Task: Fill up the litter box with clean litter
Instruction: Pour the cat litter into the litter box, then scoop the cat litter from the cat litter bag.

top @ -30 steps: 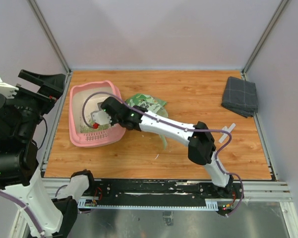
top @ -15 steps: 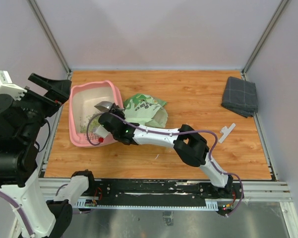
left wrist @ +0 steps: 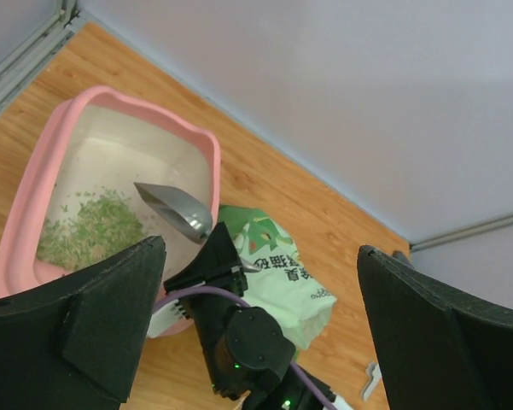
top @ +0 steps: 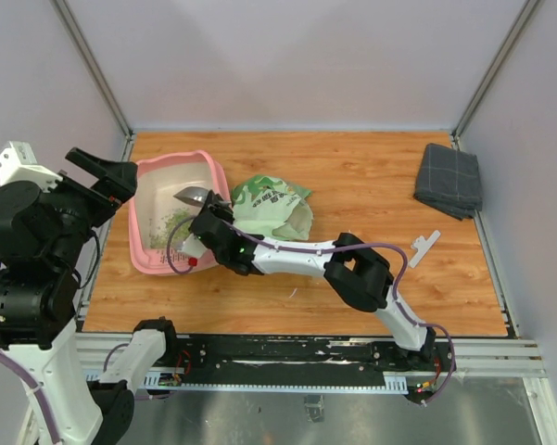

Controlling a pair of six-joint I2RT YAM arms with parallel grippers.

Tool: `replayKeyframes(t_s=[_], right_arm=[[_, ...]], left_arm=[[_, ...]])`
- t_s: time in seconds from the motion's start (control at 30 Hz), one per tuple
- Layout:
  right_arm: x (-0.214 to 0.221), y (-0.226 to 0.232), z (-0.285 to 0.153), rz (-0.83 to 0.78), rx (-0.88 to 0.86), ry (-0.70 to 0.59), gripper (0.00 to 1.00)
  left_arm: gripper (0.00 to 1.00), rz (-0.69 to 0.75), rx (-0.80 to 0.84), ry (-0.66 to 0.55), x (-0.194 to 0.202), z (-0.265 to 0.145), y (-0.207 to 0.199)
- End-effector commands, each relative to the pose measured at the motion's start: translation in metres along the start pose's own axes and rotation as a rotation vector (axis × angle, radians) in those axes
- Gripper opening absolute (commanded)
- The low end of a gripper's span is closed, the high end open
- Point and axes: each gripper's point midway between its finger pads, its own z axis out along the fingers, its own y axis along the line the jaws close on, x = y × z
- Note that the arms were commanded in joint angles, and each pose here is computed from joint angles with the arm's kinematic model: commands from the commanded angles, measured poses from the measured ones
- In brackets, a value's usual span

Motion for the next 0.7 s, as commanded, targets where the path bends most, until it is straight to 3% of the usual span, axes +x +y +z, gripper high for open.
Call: replayKeyframes(t_s=[0.0, 0.23, 0.4, 0.57, 0.67], right_arm=[[0.028, -0.039, -0.023, 0.208, 0.057, 0.014, 0.01], [0.044, -0.050, -0.061, 0.694, -0.061, -0.116, 0.01], [0.060, -0.039, -0.105, 0.938, -0.068, -0.218, 0.01], [0.106, -0.037, -0.146, 1.218, -0.117, -0.230, 0.01], [0.123, -0.020, -0.174, 1.299, -0.202, -0.171, 0.01]], left_arm=[[0.99, 0.017, -0.029, 0.008, 0.008, 0.003, 0.010], [0.99, -0.049, 0.010, 0.023, 0.014, 0.010, 0.002], [0.90, -0.119, 0.174, 0.044, 0.019, 0.002, -0.026], [0.87, -0.182, 0.296, 0.145, 0.054, -0.009, -0.033], [0.82, -0.209, 0.351, 0.230, 0.090, -0.018, -0.025]])
